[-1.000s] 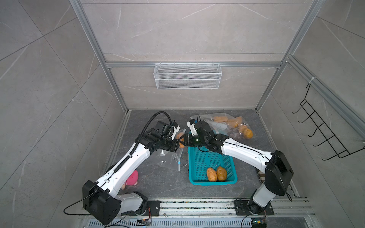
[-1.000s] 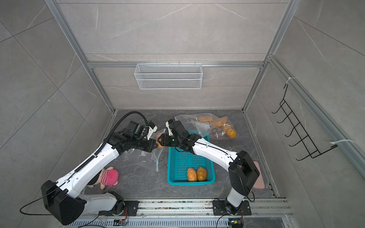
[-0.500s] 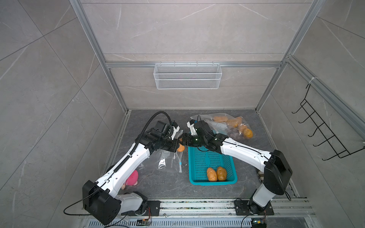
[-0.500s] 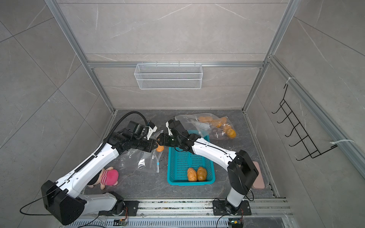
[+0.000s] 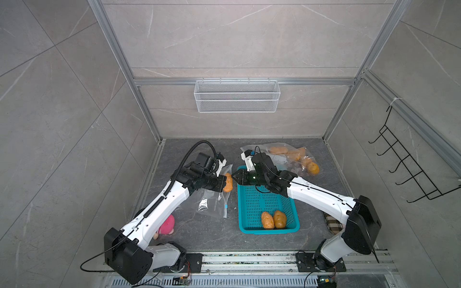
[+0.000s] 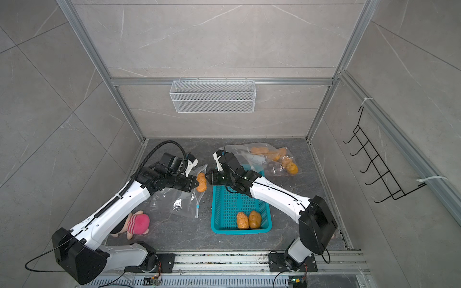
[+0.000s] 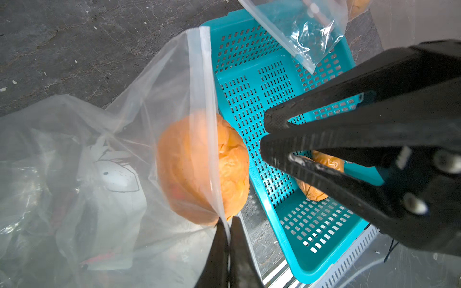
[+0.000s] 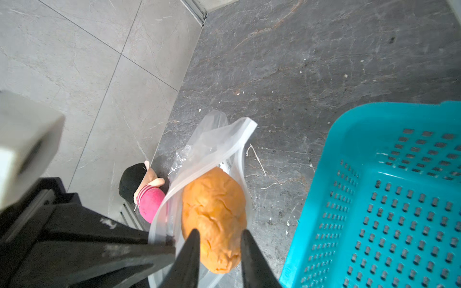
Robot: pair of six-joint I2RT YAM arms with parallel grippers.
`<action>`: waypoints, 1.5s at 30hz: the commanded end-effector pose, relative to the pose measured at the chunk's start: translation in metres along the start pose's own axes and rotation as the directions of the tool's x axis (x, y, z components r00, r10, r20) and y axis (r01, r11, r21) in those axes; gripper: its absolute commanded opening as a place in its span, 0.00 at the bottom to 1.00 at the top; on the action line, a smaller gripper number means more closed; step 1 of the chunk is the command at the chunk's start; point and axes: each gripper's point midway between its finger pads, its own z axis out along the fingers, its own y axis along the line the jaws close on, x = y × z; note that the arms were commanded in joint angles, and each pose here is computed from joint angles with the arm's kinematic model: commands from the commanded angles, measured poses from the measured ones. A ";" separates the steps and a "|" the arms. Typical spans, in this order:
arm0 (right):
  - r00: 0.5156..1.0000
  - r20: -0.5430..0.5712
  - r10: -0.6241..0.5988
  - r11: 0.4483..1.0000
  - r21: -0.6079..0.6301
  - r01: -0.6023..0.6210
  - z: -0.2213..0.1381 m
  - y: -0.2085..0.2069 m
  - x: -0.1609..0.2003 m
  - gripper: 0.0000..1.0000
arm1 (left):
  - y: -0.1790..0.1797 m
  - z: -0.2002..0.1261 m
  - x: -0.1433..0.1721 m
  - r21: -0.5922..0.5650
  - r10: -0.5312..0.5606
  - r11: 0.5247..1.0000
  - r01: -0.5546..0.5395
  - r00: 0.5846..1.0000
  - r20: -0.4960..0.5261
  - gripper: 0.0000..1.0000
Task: Put the potatoes into a zipper bag and zip it
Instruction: Place the potato into the zipper food storage bag, then pick up the potato from the basket.
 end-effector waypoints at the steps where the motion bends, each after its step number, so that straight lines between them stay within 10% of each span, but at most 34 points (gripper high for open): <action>1: 1.000 -0.024 -0.012 0.999 0.035 0.013 0.005 -0.012 0.007 0.21 | -0.006 -0.011 -0.005 0.011 0.031 0.999 -0.031 0.999 0.026 0.00; 17: 0.984 -0.170 -0.046 0.989 -0.147 0.021 0.040 0.028 0.031 0.17 | -0.005 -0.012 -0.006 0.006 0.035 0.999 -0.035 0.999 0.029 0.00; 32: 0.999 -0.052 -0.008 0.999 -0.038 0.006 -0.031 -0.045 0.003 0.32 | 0.006 -0.015 -0.001 -0.069 0.061 0.996 -0.060 0.998 0.005 0.00; 45: 0.930 -0.364 0.046 0.948 0.310 0.075 -0.088 -0.139 0.127 0.62 | 0.013 -0.006 0.022 -0.080 0.050 0.995 -0.055 0.997 -0.059 0.00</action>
